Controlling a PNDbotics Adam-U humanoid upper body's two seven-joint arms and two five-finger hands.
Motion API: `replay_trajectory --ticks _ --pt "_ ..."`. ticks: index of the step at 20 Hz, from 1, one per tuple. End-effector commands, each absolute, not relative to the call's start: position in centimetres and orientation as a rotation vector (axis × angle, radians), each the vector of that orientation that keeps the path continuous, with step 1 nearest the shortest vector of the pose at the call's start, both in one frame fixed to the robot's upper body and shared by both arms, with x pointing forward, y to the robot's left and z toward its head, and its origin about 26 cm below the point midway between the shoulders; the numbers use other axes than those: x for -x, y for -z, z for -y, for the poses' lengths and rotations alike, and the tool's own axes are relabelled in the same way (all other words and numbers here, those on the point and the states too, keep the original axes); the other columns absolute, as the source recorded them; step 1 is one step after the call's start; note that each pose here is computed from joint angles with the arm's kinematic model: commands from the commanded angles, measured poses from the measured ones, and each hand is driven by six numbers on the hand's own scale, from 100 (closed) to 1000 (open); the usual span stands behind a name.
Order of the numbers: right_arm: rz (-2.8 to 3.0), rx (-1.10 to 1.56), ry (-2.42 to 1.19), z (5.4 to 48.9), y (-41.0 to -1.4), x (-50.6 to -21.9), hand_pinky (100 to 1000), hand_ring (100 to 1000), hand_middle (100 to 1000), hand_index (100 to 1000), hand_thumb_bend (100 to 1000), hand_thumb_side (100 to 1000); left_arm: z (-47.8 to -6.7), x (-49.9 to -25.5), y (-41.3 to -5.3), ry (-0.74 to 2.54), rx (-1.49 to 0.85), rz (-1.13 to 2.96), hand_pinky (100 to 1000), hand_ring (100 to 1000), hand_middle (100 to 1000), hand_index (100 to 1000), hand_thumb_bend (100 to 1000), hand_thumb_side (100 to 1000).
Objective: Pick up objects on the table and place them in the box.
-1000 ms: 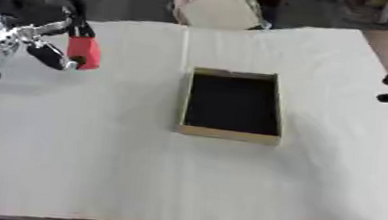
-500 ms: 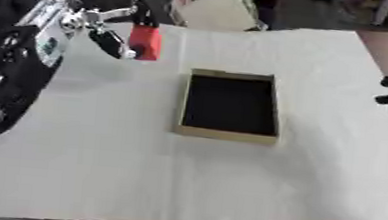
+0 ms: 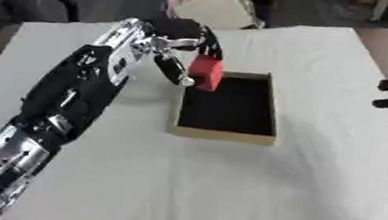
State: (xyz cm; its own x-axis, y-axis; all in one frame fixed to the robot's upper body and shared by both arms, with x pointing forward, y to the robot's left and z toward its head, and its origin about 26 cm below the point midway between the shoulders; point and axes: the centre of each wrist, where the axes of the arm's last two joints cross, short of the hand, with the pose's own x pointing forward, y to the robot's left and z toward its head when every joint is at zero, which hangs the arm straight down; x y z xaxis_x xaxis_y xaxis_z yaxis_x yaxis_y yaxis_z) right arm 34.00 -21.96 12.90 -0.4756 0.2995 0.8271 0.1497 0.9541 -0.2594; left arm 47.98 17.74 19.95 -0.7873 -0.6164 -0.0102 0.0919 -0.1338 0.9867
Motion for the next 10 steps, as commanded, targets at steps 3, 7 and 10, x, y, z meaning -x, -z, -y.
replay_trajectory --ticks 3,7,10 --pt "2.114 0.303 -0.183 21.8 -14.0 -34.0 572 746 534 857 100 715 -17.1 -47.9 -20.1 2.010 -0.550 1.676 751 727 672 827 380 176" --pt "2.113 0.306 -0.178 21.9 -14.0 -34.0 572 746 534 857 100 718 -17.1 -47.7 -20.1 2.020 -0.531 1.693 779 778 757 857 572 390" --pt "2.113 0.312 -0.173 22.0 -14.0 -34.0 572 746 534 857 100 718 -17.7 -47.4 -21.0 1.986 -0.540 1.754 777 770 755 857 578 422"
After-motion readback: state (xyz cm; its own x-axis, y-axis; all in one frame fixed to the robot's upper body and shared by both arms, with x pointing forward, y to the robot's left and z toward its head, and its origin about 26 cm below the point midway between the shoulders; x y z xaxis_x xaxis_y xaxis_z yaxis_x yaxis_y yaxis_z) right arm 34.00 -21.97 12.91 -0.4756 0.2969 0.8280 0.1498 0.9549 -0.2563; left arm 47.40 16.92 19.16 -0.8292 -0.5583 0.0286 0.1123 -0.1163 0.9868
